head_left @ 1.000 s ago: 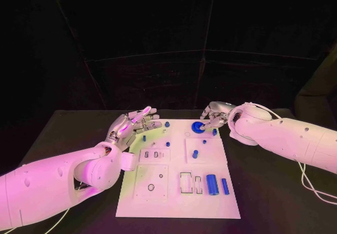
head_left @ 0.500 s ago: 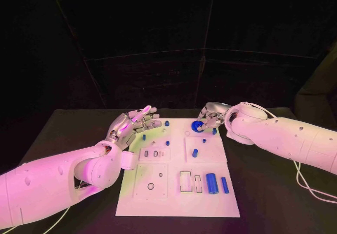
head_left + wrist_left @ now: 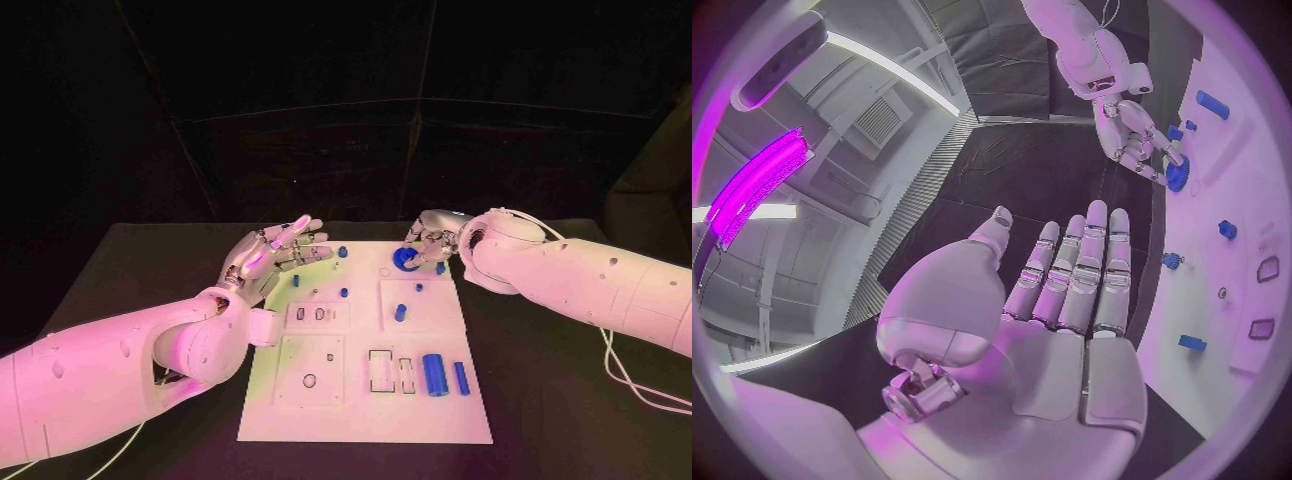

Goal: Assemble the parts on the task board

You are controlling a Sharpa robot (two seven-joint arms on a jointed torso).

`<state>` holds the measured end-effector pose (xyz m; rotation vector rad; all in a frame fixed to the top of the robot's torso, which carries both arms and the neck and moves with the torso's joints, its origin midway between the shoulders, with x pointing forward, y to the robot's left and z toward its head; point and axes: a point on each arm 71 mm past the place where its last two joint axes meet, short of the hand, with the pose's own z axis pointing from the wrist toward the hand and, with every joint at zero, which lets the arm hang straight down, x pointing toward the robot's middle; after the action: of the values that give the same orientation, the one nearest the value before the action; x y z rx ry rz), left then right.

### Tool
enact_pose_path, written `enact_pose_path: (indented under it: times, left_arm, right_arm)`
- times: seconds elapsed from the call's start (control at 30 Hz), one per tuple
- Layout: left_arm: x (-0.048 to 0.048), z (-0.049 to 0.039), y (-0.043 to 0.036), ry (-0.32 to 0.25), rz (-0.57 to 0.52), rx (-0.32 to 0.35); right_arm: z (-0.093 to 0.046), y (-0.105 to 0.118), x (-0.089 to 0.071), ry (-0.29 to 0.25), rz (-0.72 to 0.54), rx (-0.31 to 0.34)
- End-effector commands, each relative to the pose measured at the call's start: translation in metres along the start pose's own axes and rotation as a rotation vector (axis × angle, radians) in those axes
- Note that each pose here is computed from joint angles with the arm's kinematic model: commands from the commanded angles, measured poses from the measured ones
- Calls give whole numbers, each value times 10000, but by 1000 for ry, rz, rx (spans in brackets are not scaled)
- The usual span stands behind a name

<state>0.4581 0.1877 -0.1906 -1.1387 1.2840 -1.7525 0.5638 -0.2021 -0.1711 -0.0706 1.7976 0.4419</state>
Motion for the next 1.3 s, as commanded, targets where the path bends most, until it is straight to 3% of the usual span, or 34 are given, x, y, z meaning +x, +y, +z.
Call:
enact_pose_path:
  times: [0.03, 0.33, 0.6, 0.83, 1.1, 1.3]
  left_arm:
    - [16, 5, -8, 17, -7, 5]
    - [11, 7, -7, 16, -6, 4]
    - [6, 3, -9, 15, -5, 4]
    - [-5, -9, -18, 13, -4, 5]
    - [-93, -34, -46, -8, 8, 13]
    - [-163, -49, -68, -24, 19, 21]
  right_arm:
    - [3, -15, 13, 18, -14, 3]
    - [6, -2, 6, 1, -44, -6]
    - [-19, 123, -41, -111, -69, -69]
    - [-32, 248, -61, -171, -75, -114]
    - [-87, 509, -61, -219, -89, -184]
    - [-31, 813, -11, -220, -93, -239]
